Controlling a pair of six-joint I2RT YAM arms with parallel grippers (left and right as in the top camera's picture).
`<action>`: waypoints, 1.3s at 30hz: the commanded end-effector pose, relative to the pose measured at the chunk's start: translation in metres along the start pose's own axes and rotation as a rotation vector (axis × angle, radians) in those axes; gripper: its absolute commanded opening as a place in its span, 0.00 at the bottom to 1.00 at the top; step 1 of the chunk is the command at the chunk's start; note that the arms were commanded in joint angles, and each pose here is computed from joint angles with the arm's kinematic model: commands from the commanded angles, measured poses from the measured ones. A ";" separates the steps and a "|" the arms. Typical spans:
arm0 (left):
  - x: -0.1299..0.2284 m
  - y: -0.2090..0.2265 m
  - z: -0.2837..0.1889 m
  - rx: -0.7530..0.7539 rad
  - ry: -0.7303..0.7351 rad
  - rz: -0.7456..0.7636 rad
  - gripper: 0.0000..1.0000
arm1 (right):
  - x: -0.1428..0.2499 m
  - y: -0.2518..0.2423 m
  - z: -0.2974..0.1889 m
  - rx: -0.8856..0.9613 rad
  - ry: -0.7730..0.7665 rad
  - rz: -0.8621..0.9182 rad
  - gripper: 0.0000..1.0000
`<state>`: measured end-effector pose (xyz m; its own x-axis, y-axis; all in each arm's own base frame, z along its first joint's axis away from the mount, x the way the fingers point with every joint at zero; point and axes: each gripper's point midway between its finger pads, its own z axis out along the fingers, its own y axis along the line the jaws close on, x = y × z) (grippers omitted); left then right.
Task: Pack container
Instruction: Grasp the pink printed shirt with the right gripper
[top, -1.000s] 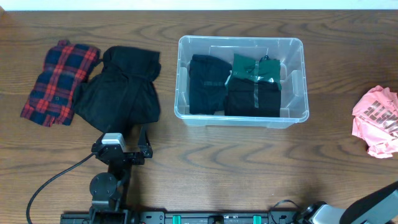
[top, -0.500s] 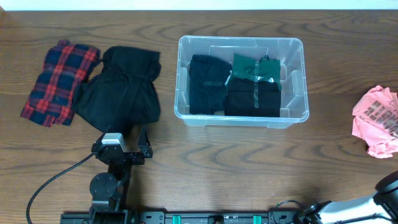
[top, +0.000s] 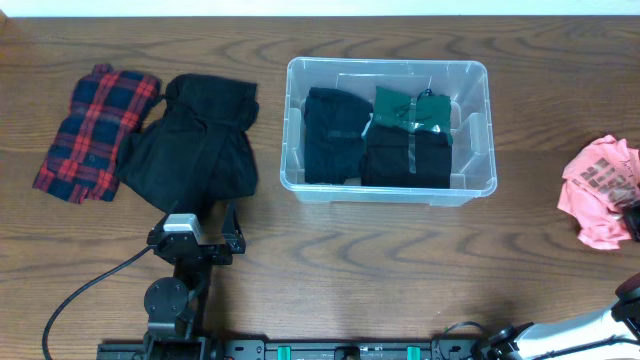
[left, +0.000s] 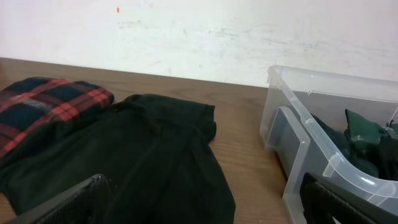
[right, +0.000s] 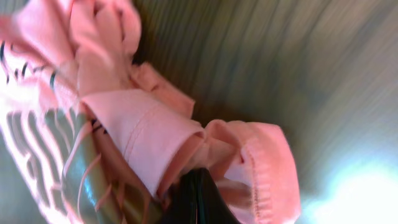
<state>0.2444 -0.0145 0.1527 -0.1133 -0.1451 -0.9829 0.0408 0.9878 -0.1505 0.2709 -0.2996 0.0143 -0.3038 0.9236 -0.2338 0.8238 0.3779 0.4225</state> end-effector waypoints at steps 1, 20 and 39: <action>0.015 0.004 0.001 -0.017 0.044 -0.001 0.98 | 0.020 0.030 0.002 -0.120 0.093 0.079 0.01; 0.015 0.004 0.001 -0.017 0.044 -0.001 0.98 | -0.039 0.091 -0.122 -0.145 -0.233 -0.173 0.04; 0.015 0.004 0.001 -0.018 0.044 -0.001 0.98 | -0.027 0.081 -0.016 -0.128 -0.087 -0.470 0.66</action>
<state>0.2444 -0.0145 0.1527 -0.1133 -0.1451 -0.9829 0.0408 0.9878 -0.1505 0.3352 -0.3006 0.0901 -0.5274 0.6729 -0.5187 0.5755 0.7320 0.3645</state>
